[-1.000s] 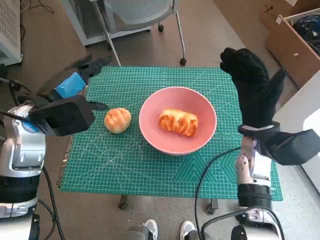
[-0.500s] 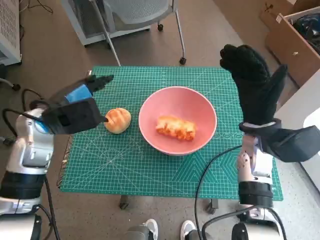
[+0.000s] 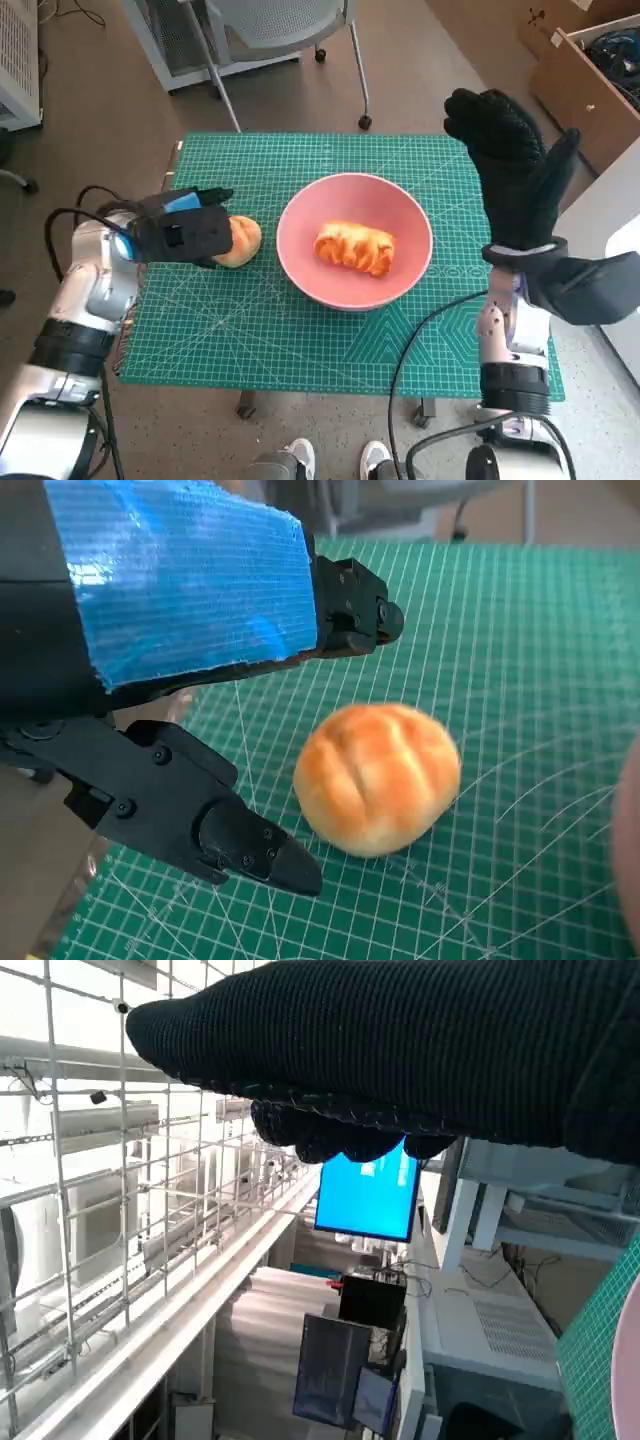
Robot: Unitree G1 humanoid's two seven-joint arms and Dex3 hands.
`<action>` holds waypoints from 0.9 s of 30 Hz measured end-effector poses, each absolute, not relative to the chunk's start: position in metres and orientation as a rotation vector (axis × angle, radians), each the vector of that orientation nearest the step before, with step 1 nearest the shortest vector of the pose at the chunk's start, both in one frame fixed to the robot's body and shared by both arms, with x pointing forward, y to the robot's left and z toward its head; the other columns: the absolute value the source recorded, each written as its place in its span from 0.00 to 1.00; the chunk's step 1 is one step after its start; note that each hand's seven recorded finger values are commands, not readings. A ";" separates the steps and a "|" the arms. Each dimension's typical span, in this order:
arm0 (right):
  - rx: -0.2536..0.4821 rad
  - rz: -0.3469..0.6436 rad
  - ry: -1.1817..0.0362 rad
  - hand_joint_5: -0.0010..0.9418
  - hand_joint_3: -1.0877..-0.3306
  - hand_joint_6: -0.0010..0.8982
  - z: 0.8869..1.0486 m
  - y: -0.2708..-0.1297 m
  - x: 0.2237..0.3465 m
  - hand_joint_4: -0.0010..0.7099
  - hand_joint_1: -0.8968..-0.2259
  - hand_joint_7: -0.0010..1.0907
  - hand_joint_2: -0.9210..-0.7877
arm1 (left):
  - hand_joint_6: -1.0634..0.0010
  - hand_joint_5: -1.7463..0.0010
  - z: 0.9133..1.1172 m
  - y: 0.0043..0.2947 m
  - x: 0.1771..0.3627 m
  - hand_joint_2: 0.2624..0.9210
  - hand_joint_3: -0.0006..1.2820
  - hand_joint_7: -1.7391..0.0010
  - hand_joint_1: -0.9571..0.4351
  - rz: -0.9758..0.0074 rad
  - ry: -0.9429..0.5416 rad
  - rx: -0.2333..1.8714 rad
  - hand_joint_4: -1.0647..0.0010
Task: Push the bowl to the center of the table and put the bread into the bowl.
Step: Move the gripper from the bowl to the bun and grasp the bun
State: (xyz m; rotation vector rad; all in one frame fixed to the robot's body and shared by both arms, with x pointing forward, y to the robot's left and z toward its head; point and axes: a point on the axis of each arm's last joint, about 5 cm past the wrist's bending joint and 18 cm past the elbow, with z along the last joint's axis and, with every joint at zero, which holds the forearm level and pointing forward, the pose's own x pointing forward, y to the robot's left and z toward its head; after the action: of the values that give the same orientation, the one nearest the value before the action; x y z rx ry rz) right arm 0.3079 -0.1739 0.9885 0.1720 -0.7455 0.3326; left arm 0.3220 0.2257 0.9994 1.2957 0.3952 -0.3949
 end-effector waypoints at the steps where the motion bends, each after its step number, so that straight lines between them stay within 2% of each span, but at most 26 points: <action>1: 0.172 0.333 -0.746 0.00 0.67 0.24 0.989 -0.174 0.308 0.47 0.54 0.38 0.00 | 0.82 1.00 0.997 0.224 0.323 0.73 0.00 0.99 0.57 -0.397 0.405 1.301 1.00; 8: 0.168 0.331 -0.751 0.00 0.66 0.23 0.989 -0.174 0.308 0.48 0.54 0.38 0.00 | 0.82 1.00 0.979 0.215 0.329 0.73 0.00 0.99 0.56 -0.408 0.443 1.360 0.99; 14: 0.157 0.330 -0.754 0.00 0.66 0.23 0.989 -0.174 0.308 0.48 0.54 0.38 0.00 | 0.77 0.98 0.966 0.207 0.333 0.78 0.01 0.98 0.58 -0.395 0.424 1.377 0.91; 22: 0.154 0.328 -0.758 0.00 0.67 0.23 0.989 -0.174 0.307 0.48 0.54 0.38 0.00 | 0.62 0.97 0.951 0.199 0.335 0.87 0.02 0.97 0.67 -0.372 0.310 1.383 0.67; 24: 0.154 0.327 -0.758 0.00 0.67 0.24 0.989 -0.174 0.307 0.48 0.54 0.38 0.00 | 0.51 0.95 0.949 0.198 0.335 0.91 0.03 0.95 0.70 -0.371 0.284 1.382 0.55; 25: 0.154 0.328 -0.758 0.00 0.67 0.24 0.989 -0.174 0.307 0.48 0.54 0.38 0.00 | 0.49 0.94 0.949 0.198 0.335 0.91 0.03 0.94 0.71 -0.369 0.271 1.383 0.52; 26: 0.154 0.328 -0.758 0.00 0.67 0.24 0.989 -0.174 0.307 0.48 0.54 0.38 0.00 | 0.50 0.70 0.948 0.197 0.335 0.94 0.06 0.71 0.70 -0.367 0.260 1.384 0.48; 27: 0.153 0.328 -0.758 0.00 0.67 0.24 0.989 -0.174 0.307 0.48 0.54 0.38 0.00 | 0.52 0.53 0.947 0.197 0.335 0.96 0.09 0.56 0.70 -0.364 0.248 1.386 0.46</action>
State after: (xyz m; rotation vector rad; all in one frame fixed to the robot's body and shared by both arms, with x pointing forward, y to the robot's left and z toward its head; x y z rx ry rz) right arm 0.3074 -0.1740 0.9891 0.1535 -0.7580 0.3279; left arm 0.3352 0.1971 0.9475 1.3859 0.2479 -0.3643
